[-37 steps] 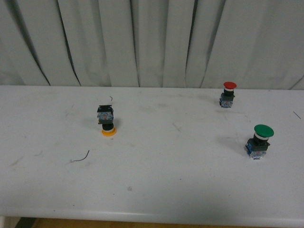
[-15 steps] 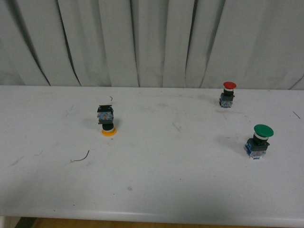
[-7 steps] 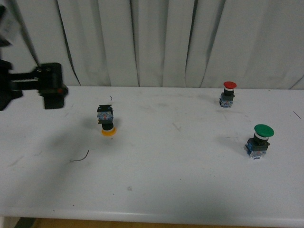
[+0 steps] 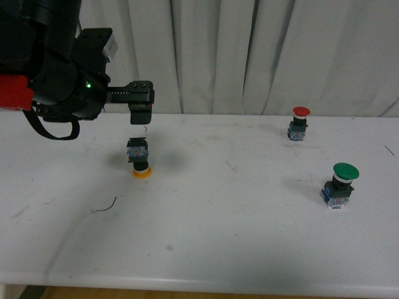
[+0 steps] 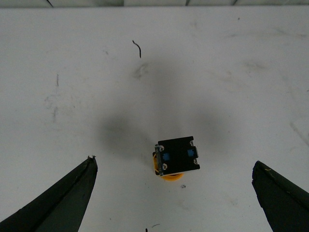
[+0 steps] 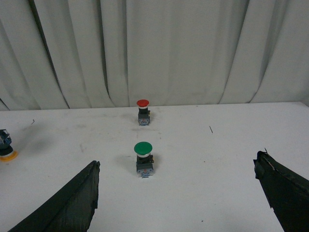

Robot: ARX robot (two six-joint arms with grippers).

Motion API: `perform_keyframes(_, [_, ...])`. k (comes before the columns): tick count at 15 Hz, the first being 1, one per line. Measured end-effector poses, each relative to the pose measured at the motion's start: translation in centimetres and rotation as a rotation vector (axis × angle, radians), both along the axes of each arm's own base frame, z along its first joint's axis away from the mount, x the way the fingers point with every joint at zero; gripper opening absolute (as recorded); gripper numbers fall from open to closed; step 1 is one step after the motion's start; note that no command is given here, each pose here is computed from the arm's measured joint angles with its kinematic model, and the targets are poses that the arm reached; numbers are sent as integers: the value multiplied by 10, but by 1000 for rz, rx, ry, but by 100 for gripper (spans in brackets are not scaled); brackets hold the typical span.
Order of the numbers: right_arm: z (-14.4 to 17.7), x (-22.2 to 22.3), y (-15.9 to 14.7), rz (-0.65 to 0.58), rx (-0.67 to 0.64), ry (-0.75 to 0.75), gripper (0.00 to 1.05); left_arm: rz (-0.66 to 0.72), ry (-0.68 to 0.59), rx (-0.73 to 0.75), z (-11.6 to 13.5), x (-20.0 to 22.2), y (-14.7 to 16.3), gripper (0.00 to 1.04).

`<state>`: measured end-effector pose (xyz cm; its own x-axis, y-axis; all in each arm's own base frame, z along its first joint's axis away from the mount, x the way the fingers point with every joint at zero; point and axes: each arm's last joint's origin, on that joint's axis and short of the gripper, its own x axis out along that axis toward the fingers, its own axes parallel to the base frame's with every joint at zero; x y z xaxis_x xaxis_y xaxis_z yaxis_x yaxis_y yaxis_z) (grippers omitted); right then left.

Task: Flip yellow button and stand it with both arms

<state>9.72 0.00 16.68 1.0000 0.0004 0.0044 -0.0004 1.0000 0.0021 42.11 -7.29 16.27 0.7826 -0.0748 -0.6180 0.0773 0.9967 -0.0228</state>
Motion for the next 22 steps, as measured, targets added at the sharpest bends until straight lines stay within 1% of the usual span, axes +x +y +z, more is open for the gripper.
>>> perform_keyframes(2, [0, 0, 0, 0, 0, 0, 98, -9, 76, 11, -8, 12, -5, 98])
perform_keyframes(6, [0, 0, 0, 0, 0, 0, 98, -8, 127, 9, -12, 20, -7, 98])
perform_keyframes(10, [0, 0, 0, 0, 0, 0, 98, 26, 201, -17, -17, 36, -6, 98])
perform_keyframes(13, [0, 0, 0, 0, 0, 0, 98, 23, 214, -11, -26, 41, -8, 98])
perform_keyframes(18, [0, 0, 0, 0, 0, 0, 98, -8, 231, 53, -43, 46, -17, 98])
perform_keyframes(22, [0, 0, 0, 0, 0, 0, 98, -11, 239, 60, -44, 51, -20, 98])
